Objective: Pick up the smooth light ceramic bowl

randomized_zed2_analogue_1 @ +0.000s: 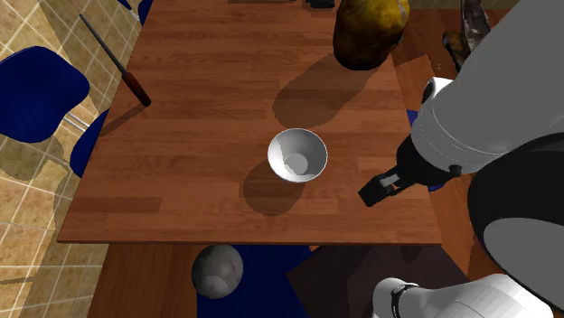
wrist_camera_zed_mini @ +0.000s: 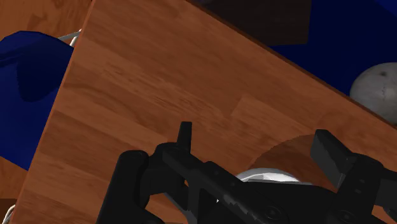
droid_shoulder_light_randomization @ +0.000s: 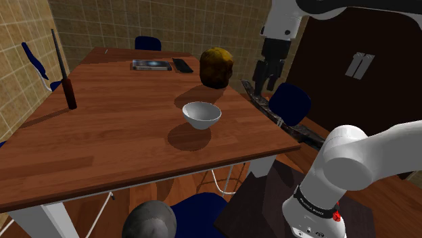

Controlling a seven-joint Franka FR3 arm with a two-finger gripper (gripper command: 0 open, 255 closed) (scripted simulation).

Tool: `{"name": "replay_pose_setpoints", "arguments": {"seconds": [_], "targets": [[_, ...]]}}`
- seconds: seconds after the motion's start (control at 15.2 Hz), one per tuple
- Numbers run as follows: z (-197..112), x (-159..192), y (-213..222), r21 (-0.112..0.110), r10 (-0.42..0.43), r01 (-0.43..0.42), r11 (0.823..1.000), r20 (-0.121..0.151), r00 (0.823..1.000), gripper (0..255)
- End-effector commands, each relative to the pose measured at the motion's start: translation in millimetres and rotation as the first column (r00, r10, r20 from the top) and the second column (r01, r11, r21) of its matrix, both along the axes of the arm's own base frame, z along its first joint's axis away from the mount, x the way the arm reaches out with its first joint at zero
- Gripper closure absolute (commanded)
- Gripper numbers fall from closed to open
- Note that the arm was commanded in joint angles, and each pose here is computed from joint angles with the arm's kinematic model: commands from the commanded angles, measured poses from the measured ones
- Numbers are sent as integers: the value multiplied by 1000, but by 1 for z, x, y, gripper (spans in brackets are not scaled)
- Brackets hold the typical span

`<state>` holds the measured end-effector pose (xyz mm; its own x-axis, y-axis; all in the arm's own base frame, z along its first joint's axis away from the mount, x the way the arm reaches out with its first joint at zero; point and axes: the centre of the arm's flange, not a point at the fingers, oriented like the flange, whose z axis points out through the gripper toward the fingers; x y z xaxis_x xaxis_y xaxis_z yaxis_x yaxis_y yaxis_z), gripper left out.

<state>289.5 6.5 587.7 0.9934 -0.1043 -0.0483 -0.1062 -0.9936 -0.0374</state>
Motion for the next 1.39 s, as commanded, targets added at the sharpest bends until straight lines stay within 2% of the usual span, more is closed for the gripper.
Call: {"name": "replay_pose_setpoints", "arguments": {"seconds": [0.0, 1.06, 1.32], "targets": [[0, 0, 0, 0, 0, 0, 1000, 0, 1000, 0], [-89, 165, -39, 128, -95, 77, 989, 138, 986, 0], [-110, 165, -39, 128, -95, 77, 989, 138, 986, 0]]}}
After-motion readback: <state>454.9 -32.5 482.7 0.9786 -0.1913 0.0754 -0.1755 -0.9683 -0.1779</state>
